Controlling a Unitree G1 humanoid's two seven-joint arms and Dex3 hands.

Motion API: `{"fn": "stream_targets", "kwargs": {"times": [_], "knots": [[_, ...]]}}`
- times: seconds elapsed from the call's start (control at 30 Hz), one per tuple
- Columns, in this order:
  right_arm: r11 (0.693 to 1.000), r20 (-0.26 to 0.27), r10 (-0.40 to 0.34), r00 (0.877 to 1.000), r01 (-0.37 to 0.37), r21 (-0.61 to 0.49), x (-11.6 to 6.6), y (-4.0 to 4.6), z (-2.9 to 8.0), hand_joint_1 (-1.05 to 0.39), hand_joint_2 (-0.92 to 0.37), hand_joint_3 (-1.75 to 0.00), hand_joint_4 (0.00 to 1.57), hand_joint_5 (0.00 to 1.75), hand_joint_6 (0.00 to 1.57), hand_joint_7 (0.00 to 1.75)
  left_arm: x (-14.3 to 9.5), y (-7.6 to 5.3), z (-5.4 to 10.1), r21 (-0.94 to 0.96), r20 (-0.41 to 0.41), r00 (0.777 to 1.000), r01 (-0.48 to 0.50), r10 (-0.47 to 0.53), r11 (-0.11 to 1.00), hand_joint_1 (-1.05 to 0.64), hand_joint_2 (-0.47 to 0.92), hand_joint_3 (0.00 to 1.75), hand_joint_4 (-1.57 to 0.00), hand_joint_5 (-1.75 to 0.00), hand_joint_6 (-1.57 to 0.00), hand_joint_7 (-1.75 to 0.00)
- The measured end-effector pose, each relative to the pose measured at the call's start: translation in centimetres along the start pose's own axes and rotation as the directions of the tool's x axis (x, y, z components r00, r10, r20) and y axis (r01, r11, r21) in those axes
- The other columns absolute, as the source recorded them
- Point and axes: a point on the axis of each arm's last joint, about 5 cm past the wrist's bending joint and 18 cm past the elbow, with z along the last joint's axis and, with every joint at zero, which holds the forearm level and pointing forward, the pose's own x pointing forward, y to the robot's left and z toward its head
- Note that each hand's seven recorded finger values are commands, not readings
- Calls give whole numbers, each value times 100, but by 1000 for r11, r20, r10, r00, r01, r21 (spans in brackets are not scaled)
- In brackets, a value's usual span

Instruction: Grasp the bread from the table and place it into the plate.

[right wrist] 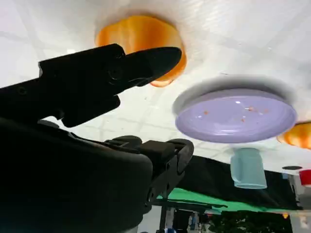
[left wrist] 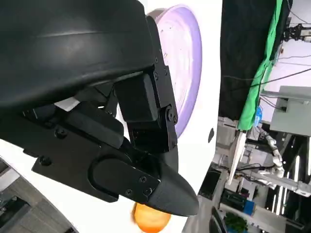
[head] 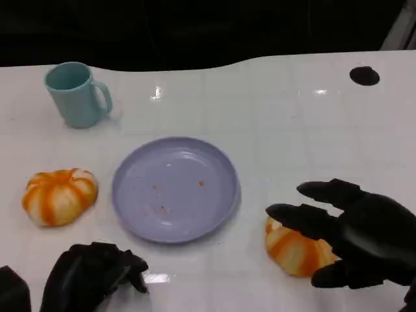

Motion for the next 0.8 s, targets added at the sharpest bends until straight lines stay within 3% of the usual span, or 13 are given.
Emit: {"fn": "stream_targets", "kwargs": {"times": [0.53, 0.8], "knots": [[994, -72, 89, 993, -93, -49, 144, 196, -109, -59, -92, -5, 17, 18, 31, 1, -4, -17, -1, -4, 7, 1000, 2, -2, 1000, -104, 80, 0, -76, -167, -157, -16], [988, -83, 137, 987, -142, -57, 197, 304, -133, -59, -92, -7, 15, 15, 28, 0, -9, -30, -7, -6, 4, 1000, 5, -5, 1000, -104, 80, 0, -76, -167, -157, -17]]}}
